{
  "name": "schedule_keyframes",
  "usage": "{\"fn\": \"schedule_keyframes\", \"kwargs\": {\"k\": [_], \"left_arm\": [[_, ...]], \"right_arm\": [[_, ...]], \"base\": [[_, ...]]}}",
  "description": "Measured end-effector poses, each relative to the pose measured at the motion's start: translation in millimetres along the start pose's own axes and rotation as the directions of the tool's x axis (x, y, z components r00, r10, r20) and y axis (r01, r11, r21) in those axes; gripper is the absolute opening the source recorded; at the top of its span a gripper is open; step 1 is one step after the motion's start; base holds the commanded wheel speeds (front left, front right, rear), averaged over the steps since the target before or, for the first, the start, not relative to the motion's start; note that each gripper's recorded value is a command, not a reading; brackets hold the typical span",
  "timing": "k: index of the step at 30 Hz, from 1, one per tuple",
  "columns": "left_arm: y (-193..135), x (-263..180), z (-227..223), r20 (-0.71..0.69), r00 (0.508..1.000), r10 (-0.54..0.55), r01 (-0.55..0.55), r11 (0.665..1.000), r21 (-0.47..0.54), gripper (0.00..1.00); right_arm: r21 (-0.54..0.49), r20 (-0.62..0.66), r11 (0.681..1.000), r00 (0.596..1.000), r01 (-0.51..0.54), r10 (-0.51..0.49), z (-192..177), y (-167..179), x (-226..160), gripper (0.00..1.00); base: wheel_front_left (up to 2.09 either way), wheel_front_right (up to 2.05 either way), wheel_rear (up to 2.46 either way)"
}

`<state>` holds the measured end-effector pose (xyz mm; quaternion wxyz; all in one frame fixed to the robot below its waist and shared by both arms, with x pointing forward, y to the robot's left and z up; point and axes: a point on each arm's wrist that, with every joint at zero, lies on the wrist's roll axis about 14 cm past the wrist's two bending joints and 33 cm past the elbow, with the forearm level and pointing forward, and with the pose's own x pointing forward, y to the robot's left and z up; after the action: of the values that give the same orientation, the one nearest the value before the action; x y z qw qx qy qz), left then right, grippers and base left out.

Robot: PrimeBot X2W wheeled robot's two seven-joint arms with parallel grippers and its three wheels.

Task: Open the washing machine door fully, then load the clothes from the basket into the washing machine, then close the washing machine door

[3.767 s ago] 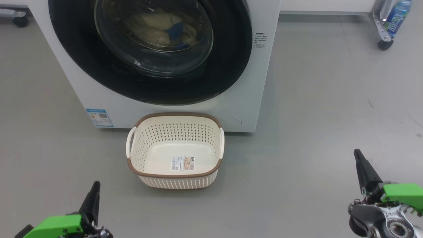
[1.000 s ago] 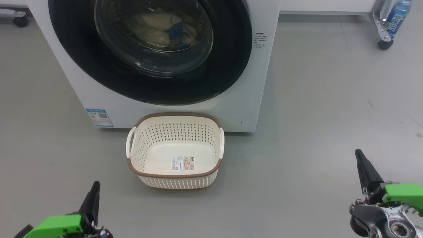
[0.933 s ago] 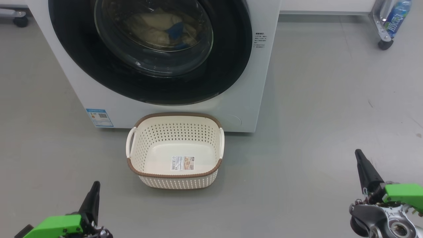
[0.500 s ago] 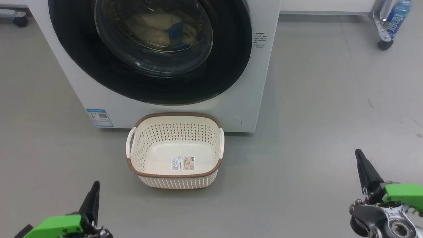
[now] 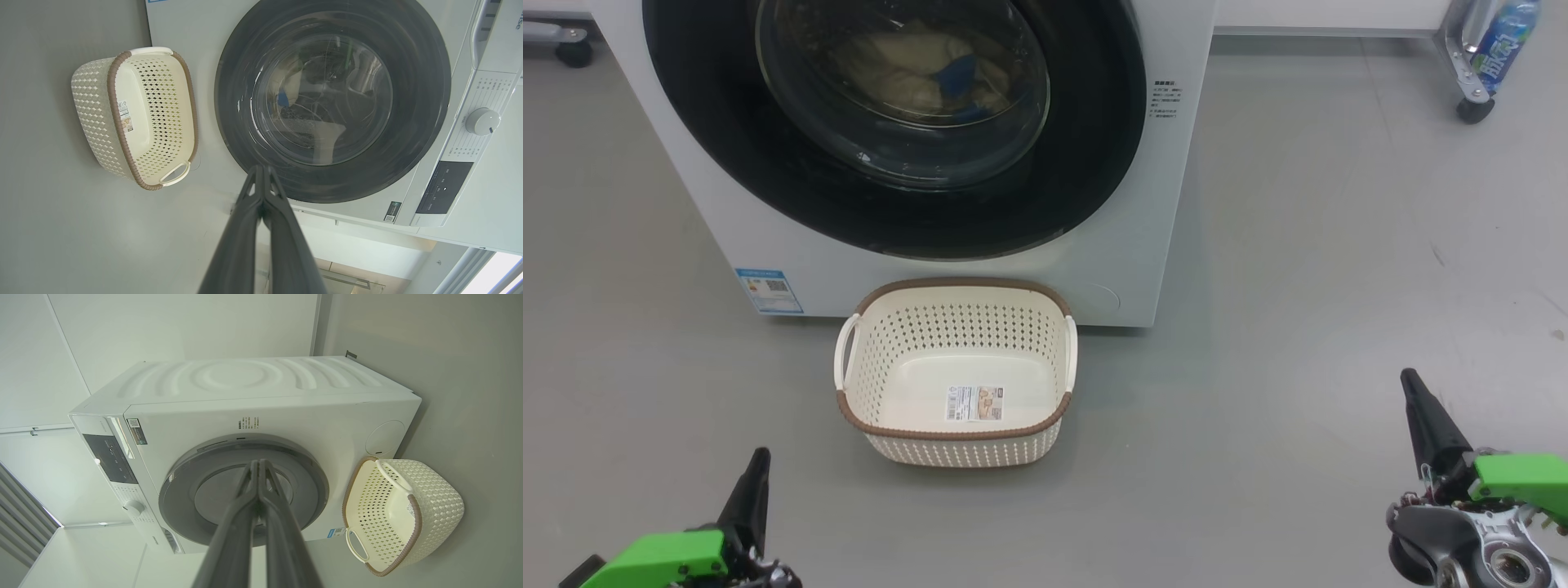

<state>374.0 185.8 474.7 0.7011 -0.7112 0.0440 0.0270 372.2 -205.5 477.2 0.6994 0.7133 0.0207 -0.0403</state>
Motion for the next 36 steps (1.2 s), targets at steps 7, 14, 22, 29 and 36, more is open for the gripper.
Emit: {"fn": "schedule_keyframes", "kwargs": {"k": [7, 14, 22, 29, 36], "left_arm": [[0.0, 0.0, 0.0, 0.000, 1.000, 0.000, 0.000, 1.000, 0.000, 0.00], [-0.1, 0.0, 0.0, 0.000, 1.000, 0.000, 0.000, 1.000, 0.000, 0.00], [-0.1, 0.0, 0.0, 0.000, 1.000, 0.000, 0.000, 1.000, 0.000, 0.00], [-0.1, 0.0, 0.0, 0.000, 1.000, 0.000, 0.000, 1.000, 0.000, 0.00], [-0.1, 0.0, 0.0, 0.000, 1.000, 0.000, 0.000, 1.000, 0.000, 0.00]], "right_arm": [[0.000, 0.000, 1.000, 1.000, 0.000, 0.000, 0.1, 0.0, 0.0, 0.00], [0.000, 0.000, 1.000, 1.000, 0.000, 0.000, 0.1, 0.0, 0.0, 0.00], [0.000, 0.001, 1.000, 1.000, 0.000, 0.000, 0.2, 0.0, 0.0, 0.00], [0.000, 0.001, 1.000, 1.000, 0.000, 0.000, 0.3, 0.0, 0.0, 0.00], [0.000, 0.001, 1.000, 1.000, 0.000, 0.000, 0.3, 0.0, 0.0, 0.00]], "base": [[0.00, 0.00, 0.00], [0.00, 0.00, 0.00], [0.00, 0.00, 0.00], [0.00, 0.00, 0.00], [0.00, 0.00, 0.00]]}}
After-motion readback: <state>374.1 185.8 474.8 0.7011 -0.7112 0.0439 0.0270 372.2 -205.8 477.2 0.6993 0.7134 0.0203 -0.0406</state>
